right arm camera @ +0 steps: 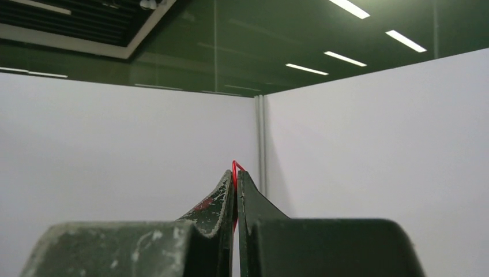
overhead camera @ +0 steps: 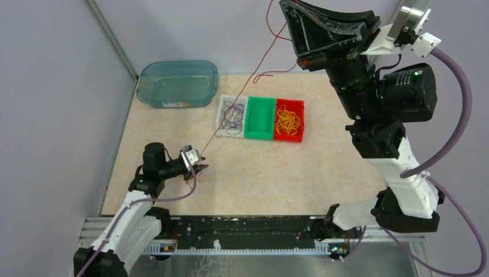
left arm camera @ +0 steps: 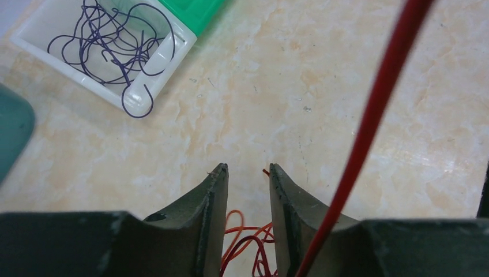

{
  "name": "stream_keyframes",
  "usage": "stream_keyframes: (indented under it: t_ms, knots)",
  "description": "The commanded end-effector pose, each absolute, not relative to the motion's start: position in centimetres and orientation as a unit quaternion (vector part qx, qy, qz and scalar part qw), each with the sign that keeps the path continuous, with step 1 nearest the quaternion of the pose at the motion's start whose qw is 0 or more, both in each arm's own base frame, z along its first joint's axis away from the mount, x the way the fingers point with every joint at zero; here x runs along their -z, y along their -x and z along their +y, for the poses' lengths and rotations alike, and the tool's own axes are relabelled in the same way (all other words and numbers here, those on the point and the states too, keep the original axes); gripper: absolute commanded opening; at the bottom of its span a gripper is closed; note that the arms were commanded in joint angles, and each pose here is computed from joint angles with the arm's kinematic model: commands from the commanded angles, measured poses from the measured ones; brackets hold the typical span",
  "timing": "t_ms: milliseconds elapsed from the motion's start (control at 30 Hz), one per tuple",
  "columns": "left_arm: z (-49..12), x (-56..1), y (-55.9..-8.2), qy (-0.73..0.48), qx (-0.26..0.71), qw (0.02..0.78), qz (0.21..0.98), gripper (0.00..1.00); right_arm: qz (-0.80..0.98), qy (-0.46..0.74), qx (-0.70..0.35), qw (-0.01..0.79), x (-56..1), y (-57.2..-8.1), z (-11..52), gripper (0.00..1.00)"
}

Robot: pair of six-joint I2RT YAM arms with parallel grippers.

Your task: Untangle the cables

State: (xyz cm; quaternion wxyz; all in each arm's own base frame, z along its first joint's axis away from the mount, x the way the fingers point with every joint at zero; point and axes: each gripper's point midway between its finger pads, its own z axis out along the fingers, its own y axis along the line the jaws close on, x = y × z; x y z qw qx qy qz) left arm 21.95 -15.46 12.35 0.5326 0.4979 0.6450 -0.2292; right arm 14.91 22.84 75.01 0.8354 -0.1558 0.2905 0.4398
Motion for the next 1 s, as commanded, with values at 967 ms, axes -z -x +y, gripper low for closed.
stream_keyframes:
  t_ms: [967]
  knots:
    - [-15.5,-14.8,-18.5,-0.598,0.224,0.502,0.582,0.63,0.723,0.154,-0.291,0.608,-30.1,-21.2,24.2,0.05]
